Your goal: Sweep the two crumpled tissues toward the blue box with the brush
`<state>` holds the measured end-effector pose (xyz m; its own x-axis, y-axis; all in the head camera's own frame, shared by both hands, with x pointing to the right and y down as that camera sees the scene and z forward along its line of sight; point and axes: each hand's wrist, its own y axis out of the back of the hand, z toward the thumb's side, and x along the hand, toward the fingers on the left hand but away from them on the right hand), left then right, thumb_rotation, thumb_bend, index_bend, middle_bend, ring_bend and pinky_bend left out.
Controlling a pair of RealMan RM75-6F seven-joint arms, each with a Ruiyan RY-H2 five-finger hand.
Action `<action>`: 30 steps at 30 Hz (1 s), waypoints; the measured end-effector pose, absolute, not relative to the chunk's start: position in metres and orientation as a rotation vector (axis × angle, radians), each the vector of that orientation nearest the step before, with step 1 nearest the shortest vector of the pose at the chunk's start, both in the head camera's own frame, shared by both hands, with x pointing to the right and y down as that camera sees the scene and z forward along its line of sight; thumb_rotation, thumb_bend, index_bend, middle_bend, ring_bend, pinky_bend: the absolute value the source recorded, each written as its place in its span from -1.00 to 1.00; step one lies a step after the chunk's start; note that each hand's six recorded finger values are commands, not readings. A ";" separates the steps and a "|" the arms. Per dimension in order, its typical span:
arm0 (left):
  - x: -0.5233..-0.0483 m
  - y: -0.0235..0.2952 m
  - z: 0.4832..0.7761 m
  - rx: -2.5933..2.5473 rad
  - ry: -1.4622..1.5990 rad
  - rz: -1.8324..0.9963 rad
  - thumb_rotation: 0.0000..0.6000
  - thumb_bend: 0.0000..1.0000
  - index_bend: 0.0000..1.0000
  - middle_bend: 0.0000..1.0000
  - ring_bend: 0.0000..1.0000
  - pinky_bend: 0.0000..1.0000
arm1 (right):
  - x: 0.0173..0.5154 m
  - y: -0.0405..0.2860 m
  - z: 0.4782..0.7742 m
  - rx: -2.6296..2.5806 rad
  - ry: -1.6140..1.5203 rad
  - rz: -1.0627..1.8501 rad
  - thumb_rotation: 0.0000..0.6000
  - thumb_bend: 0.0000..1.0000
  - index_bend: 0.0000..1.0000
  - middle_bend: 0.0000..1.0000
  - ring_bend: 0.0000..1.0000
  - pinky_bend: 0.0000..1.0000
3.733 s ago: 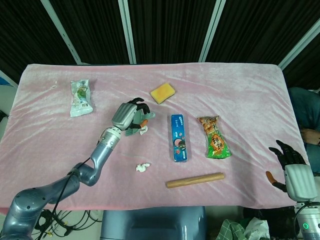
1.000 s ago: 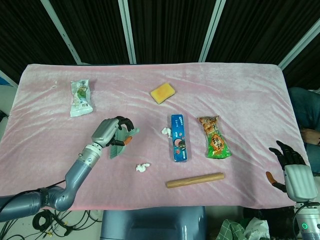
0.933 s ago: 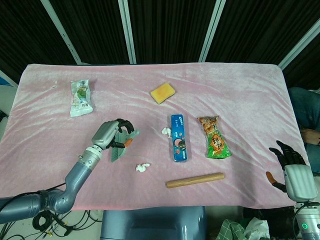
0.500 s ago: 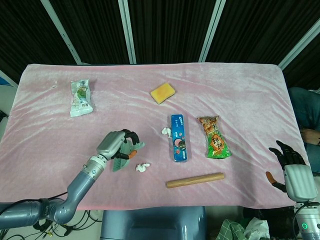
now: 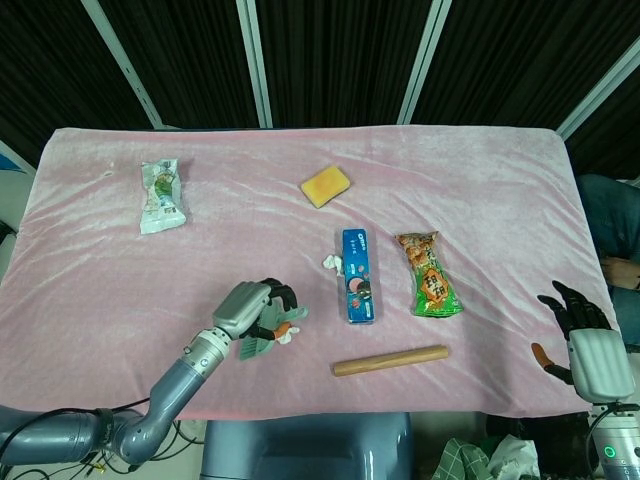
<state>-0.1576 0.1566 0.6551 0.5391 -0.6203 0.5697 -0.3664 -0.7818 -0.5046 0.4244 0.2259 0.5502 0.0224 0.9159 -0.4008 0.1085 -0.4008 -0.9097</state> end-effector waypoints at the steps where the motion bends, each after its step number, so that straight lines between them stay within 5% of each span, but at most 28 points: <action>1: -0.157 0.158 0.657 -2.458 0.807 -1.110 1.00 -0.25 0.21 0.25 -0.47 -0.16 | 0.424 0.226 0.550 -1.596 -1.069 1.454 1.00 -0.61 -0.52 -0.82 -0.75 -0.62; 30: -0.098 0.172 0.666 -2.453 0.998 -0.856 1.00 -0.25 0.22 0.27 -0.42 -0.15 | 0.424 0.226 0.550 -1.600 -1.063 1.455 1.00 -0.61 -0.49 -0.80 -0.75 -0.61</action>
<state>-0.0984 0.1721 0.6662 0.5676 -0.7199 0.3994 -0.5041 -0.6875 -0.5227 0.4240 0.2262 0.5503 0.0246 0.9141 -0.4047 0.1074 -0.4049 -0.9080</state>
